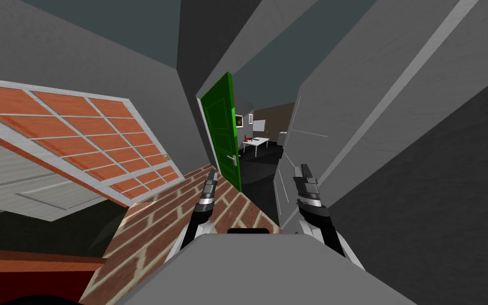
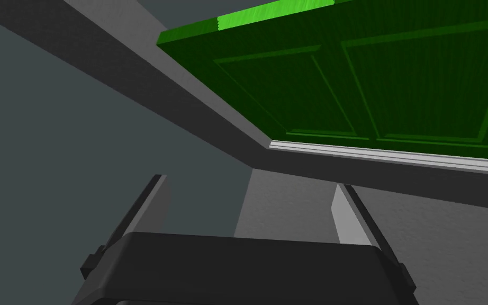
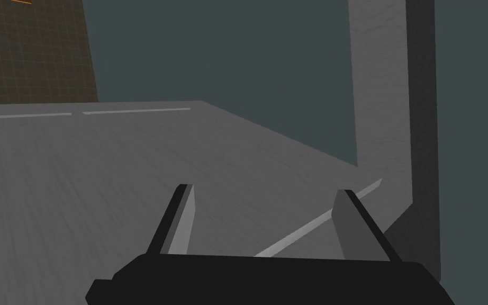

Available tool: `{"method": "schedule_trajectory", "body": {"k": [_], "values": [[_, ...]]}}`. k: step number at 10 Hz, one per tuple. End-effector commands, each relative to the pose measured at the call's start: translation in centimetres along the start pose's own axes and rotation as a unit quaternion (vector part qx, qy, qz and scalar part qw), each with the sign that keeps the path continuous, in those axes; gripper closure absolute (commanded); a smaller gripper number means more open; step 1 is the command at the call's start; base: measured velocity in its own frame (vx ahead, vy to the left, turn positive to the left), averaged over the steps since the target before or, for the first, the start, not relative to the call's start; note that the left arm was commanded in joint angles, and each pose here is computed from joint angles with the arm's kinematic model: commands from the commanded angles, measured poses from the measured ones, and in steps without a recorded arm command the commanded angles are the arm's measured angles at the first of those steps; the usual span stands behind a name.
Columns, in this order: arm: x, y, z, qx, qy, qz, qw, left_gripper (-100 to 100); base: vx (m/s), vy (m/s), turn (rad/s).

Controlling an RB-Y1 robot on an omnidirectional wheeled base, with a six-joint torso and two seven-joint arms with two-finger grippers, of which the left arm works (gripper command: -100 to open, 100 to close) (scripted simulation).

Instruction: Push the door open

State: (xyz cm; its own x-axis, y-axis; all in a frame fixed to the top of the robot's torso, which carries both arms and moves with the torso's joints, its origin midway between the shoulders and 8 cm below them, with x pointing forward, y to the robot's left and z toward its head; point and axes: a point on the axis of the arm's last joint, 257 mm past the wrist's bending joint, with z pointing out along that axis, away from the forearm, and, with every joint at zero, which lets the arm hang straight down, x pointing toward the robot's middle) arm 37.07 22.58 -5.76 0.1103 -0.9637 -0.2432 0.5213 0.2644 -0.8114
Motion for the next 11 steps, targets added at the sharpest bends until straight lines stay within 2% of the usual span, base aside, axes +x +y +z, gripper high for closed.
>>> {"method": "schedule_trajectory", "body": {"k": [1, 5, 8, 10, 11], "values": [[0.6, 1.0, -0.53, -0.015, 0.007, -0.012, 0.9998, -100, 0.158, 0.142, -0.201], [2.3, 3.7, -2.06, -0.052, 0.023, -0.037, 0.9977, -100, 0.15, 0.159, -0.204], [3.6, 5.6, -3.4, -0.081, 0.034, -0.056, 0.9946, -100, 0.134, 0.169, -0.221], [4.6, 7.1, -4.61, -0.104, 0.043, -0.071, 0.9911, -100, 0.13, 0.163, -0.202], [4.9, 7.5, -4.93, -0.11, 0.046, -0.075, 0.9901, -100, 0.096, 0.171, -0.196]]}}
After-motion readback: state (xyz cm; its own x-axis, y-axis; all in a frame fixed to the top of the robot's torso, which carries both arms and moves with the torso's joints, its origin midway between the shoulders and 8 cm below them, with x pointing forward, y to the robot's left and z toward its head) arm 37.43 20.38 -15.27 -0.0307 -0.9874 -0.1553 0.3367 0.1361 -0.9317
